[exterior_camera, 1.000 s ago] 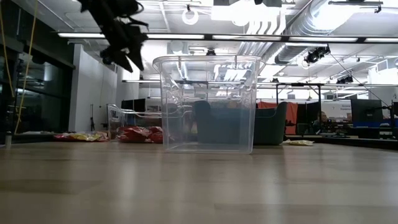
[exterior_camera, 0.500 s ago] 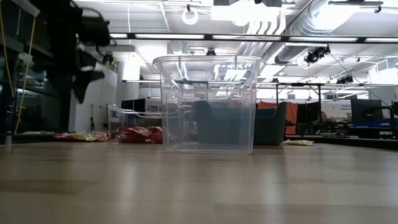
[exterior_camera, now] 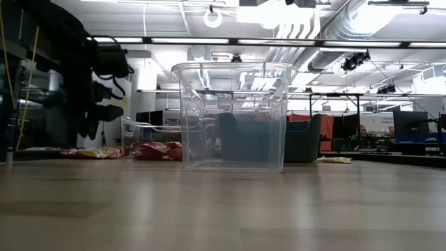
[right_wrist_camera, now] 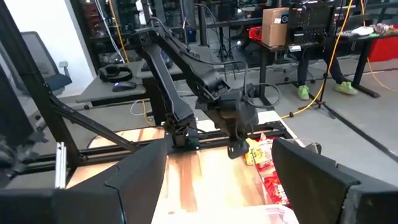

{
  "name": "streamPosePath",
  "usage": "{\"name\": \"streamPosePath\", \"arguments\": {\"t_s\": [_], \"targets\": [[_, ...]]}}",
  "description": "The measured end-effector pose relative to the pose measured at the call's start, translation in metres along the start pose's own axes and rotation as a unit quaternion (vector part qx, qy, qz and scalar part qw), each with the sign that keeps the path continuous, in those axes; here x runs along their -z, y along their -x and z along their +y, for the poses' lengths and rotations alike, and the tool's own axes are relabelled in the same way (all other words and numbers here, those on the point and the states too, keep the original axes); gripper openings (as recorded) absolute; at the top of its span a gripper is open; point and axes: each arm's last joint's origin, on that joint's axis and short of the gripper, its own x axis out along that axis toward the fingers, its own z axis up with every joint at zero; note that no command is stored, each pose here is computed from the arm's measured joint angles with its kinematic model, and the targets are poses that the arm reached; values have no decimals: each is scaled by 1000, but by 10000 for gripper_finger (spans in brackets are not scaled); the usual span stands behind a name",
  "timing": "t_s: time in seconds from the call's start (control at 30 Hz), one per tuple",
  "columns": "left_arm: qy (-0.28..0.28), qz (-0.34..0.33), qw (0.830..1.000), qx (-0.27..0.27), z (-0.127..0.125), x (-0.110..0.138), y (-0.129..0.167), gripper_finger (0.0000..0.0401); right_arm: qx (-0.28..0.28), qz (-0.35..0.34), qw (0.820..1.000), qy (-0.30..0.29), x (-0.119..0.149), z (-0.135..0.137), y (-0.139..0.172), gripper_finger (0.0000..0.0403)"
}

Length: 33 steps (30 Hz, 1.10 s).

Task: Sort candy
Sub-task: Put the red candy into the transparent bin

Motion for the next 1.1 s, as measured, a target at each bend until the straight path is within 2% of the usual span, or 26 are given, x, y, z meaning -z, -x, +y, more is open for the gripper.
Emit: {"name": "streamPosePath", "arguments": {"t_s": [0.07,0.1,0.27,0.37,0.6,0.9,1.0,1.1], "targets": [[7,-1,1000,0,-1,5,-6,21,0,0,1000,-4,0,0,0,288],[18,-5,1000,2,-1,8,-9,11,0,0,1000,-6,0,0,0,288],[62,-21,998,-15,0,18,-20,5,-1,0,1000,-13,0,0,0,288],[72,-29,997,-3,-1,22,-25,2,-1,0,1000,-13,0,0,0,288],[90,-15,993,78,-7,27,-29,0,-1,0,1000,-14,0,0,0,288],[88,33,977,193,-27,39,-11,0,-1,0,1000,-13,0,0,0,288],[122,-14,972,200,-23,24,7,0,-1,0,1000,-13,0,0,0,288],[106,-63,976,179,-11,11,26,0,-1,0,1000,-10,0,0,0,288]]}}
